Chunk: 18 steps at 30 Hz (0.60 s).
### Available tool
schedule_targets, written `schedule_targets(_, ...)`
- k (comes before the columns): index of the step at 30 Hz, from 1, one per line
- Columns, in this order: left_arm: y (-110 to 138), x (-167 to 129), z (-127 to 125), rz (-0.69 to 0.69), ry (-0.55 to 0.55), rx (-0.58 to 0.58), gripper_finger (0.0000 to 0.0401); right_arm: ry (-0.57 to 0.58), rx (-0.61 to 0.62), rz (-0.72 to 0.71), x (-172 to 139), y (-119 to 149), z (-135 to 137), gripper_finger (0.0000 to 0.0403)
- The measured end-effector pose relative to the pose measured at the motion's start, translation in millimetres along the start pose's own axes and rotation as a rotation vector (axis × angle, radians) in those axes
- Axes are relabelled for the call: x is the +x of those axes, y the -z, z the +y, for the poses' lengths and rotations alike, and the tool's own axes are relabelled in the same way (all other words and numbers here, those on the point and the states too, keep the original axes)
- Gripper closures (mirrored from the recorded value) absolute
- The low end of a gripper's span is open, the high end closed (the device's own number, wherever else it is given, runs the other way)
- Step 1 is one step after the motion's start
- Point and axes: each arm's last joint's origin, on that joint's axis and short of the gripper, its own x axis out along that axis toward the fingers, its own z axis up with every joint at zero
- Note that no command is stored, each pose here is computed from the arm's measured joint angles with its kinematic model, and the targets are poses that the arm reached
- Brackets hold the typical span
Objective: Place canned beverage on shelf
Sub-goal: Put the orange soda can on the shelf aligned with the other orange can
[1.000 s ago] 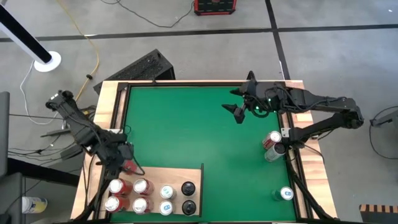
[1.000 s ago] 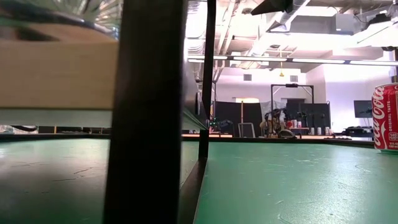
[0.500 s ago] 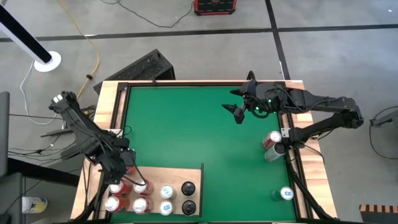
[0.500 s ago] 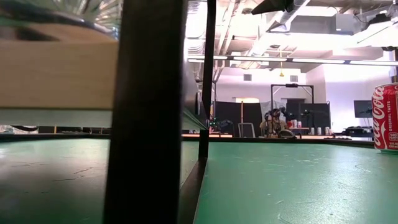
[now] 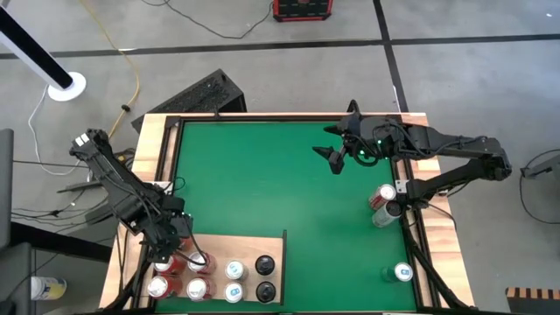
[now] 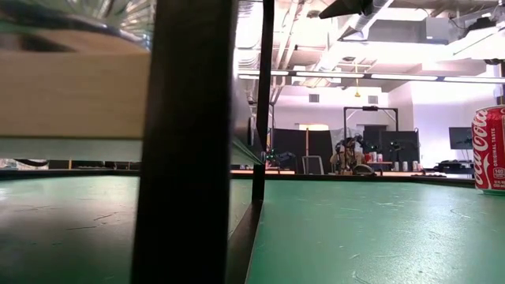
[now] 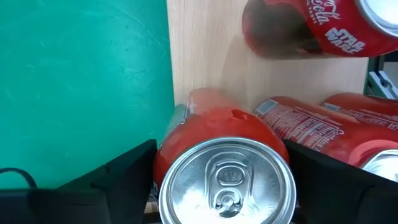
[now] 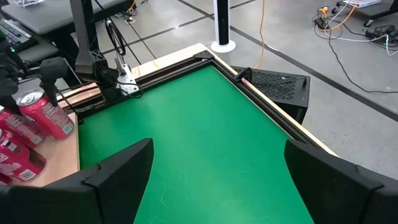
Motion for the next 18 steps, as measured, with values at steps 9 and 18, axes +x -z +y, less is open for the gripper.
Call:
schedule_targets(9, -0.2, -0.4, -0.1, -0.001, 0.003, -0.001, 0.0052, 0.0, 0.0, 0.0, 0.0, 0.0, 0.0, 0.0018)
schedule_targets(18, 3.2, -5.5, 1.5, 0.008, 0.049, -0.008, 0.005, 0.0, 0.0, 0.0, 0.0, 0.0, 0.0, 0.0018)
